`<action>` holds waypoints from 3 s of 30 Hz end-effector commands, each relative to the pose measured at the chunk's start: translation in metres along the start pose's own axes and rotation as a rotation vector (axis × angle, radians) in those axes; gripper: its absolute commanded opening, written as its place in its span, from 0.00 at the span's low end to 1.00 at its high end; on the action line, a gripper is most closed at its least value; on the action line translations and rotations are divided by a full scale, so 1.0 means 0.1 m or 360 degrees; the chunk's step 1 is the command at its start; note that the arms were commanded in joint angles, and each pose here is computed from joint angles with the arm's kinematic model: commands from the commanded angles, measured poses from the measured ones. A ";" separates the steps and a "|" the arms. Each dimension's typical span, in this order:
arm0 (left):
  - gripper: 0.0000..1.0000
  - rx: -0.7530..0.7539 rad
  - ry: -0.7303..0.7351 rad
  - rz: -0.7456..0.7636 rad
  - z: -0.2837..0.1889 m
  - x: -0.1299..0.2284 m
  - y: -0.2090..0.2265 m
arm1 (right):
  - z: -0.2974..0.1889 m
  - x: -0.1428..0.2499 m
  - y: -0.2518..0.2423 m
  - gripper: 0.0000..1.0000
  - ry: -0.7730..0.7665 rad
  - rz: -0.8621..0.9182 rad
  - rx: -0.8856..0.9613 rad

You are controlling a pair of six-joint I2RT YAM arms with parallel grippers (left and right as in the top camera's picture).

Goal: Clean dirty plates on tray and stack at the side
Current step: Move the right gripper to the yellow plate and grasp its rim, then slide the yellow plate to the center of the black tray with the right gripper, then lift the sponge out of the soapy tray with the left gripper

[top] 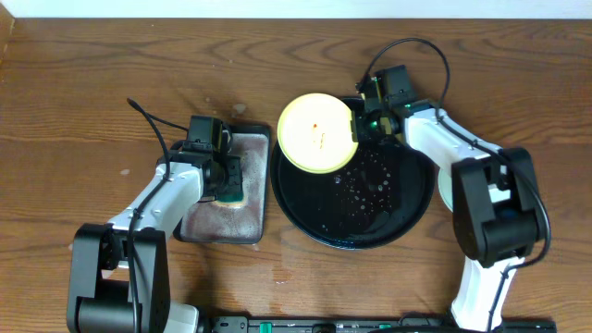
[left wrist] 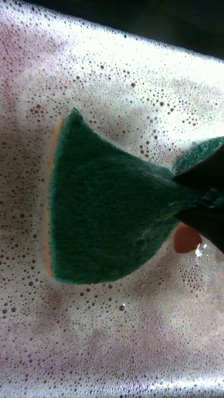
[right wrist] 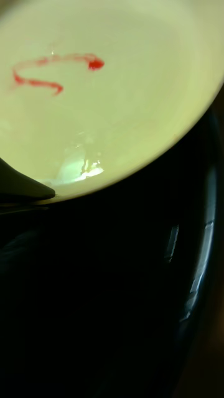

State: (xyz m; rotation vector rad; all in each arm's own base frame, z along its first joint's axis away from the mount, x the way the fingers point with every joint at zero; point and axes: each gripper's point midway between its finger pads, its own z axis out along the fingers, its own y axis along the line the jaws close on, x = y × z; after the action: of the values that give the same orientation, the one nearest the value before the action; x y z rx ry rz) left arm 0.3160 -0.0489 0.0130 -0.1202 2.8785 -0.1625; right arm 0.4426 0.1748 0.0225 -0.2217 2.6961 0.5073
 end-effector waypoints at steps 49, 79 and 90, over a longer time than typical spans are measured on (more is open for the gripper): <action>0.07 0.0174 -0.0658 0.0072 -1.19 -0.54 -0.24 | -0.50 1.26 -0.40 0.01 0.0629 0.0199 0.0280; 0.07 0.1110 -0.0380 -0.0441 -1.04 -0.71 -0.37 | -0.51 1.26 -0.40 0.01 0.0632 0.0199 0.0280; 0.07 0.1332 -0.0378 -0.0442 -1.04 -0.80 -0.34 | -0.51 1.26 -0.40 0.01 0.0632 0.0199 0.0280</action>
State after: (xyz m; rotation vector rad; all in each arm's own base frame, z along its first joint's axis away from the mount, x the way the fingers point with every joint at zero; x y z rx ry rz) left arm 0.3674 -0.0579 0.1202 -0.3938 2.3634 -1.1879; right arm 0.3229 0.1073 0.0053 -0.0865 3.1326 0.2957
